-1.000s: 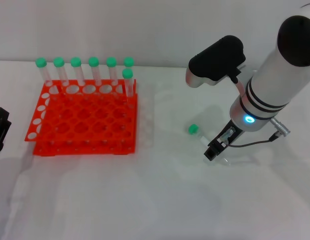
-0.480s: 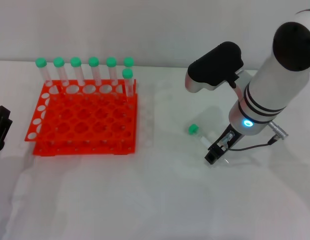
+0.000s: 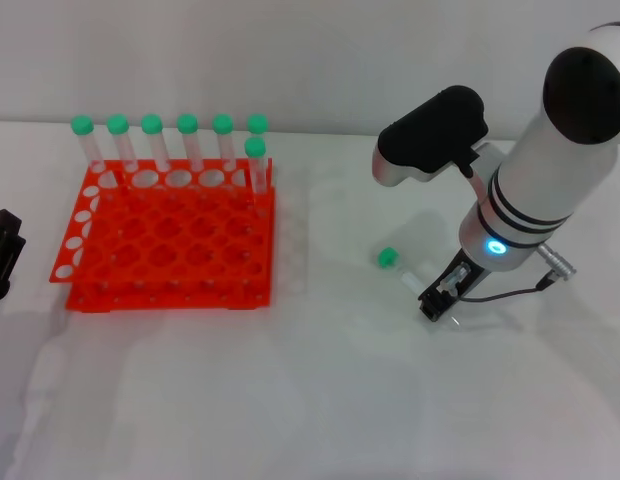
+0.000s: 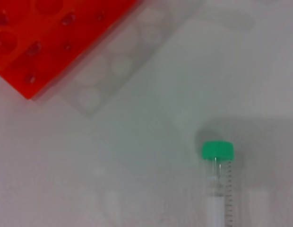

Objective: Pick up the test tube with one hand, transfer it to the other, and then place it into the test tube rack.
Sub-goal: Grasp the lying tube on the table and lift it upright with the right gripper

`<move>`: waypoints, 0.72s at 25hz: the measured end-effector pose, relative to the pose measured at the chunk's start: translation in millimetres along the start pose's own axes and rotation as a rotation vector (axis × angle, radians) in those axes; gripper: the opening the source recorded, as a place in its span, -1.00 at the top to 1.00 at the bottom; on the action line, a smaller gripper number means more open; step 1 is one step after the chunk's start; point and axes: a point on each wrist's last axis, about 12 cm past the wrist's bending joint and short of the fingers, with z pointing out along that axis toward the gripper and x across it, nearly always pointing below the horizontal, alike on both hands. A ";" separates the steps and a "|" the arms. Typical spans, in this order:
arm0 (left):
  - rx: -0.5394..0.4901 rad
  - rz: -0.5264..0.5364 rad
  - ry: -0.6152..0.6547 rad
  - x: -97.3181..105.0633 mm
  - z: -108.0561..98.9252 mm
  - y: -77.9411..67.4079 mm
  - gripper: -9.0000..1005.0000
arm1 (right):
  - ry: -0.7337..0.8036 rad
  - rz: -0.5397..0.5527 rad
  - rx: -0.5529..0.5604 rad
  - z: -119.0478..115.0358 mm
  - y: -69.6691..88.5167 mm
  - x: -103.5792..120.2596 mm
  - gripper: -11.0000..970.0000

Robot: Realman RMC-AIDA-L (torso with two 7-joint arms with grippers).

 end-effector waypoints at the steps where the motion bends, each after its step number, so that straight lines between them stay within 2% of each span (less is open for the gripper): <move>1: 0.000 0.000 0.000 0.0 0.1 -0.1 -0.75 | 0.000 0.001 0.000 0.4 -0.1 0.1 0.11; 4: 0.002 -0.001 -0.002 -0.2 0.6 -0.5 -0.75 | -0.002 0.003 -0.002 1.2 0.0 0.1 0.33; 7: 0.003 -0.001 -0.004 -0.4 1.0 -0.7 -0.75 | -0.005 0.003 -0.003 1.5 0.3 -0.1 0.40; 18: 0.001 -0.005 -0.014 -1.5 0.8 -0.5 -0.74 | -0.006 -0.021 0.003 2.1 0.1 -0.1 0.48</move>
